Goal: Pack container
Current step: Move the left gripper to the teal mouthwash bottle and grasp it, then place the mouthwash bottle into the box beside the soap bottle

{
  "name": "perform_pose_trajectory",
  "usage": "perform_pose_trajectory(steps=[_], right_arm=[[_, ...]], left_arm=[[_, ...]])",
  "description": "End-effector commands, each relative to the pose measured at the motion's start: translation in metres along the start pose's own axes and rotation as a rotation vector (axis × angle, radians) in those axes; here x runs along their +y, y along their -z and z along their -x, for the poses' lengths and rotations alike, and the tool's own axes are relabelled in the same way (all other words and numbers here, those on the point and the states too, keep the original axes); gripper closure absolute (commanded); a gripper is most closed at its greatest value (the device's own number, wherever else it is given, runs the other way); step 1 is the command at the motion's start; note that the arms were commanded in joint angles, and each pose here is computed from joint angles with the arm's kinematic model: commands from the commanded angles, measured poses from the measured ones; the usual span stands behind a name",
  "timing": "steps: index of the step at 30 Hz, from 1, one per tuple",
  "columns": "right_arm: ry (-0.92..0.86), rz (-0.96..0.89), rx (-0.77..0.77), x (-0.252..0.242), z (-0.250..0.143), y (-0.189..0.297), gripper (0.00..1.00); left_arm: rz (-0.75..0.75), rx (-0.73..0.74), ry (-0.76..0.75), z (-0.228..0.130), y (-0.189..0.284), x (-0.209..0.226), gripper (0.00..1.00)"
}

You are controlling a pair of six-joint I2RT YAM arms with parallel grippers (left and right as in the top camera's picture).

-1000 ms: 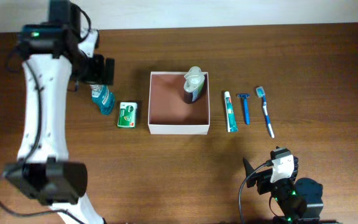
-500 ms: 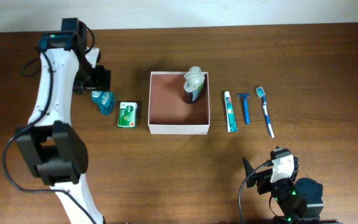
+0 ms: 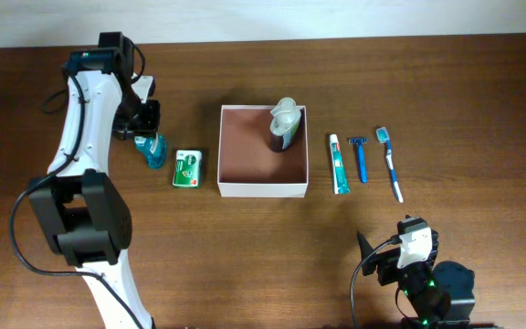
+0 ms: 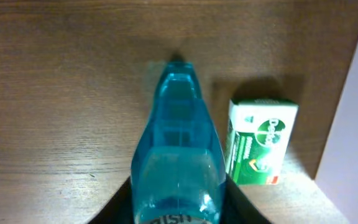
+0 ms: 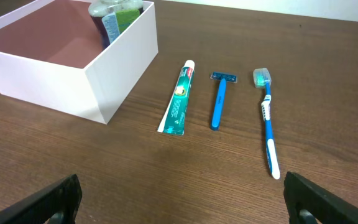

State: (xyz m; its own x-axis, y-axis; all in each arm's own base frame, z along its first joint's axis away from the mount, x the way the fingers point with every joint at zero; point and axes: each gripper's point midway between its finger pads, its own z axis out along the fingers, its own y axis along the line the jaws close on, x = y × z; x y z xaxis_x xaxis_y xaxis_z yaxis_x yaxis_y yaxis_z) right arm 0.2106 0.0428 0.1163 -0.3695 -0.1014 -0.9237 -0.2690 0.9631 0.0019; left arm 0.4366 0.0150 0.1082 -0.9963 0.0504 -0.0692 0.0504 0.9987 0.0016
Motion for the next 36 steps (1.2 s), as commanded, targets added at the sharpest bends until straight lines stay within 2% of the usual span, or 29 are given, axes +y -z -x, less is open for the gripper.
perform_pose_trajectory(steps=[1,3,8,14,17,21,30,36], right_arm=[[-0.012,-0.012,-0.001,-0.002,-0.001,0.000,0.01],[-0.012,-0.012,-0.001,-0.002,-0.001,0.000,0.01],[-0.012,-0.012,-0.001,-0.002,-0.001,0.000,0.01],[-0.012,-0.012,-0.001,-0.002,-0.001,0.000,0.01],[-0.012,-0.012,-0.001,-0.002,-0.001,0.000,0.01],[-0.012,-0.012,0.000,-0.002,-0.001,0.000,0.01],[-0.012,-0.012,-0.001,-0.002,-0.001,0.000,0.01],[-0.012,-0.012,0.000,-0.002,-0.001,0.000,0.01]], left_arm=[[-0.010,0.014,-0.010,-0.004,0.007,-0.002,0.84],[-0.011,0.014,-0.010,-0.005,0.020,-0.003,0.90],[-0.089,-0.105,-0.019,0.007,0.090,-0.027,0.91],[-0.201,-0.374,-0.140,0.014,0.191,-0.096,0.89],[-0.227,-0.419,-0.222,0.007,0.209,-0.135,0.89],[-0.190,-0.365,-0.286,-0.001,0.191,-0.173,0.88],[-0.146,-0.210,-0.356,0.016,0.092,-0.227,0.87],[-0.149,-0.151,-0.377,0.026,0.036,-0.253,0.79]])
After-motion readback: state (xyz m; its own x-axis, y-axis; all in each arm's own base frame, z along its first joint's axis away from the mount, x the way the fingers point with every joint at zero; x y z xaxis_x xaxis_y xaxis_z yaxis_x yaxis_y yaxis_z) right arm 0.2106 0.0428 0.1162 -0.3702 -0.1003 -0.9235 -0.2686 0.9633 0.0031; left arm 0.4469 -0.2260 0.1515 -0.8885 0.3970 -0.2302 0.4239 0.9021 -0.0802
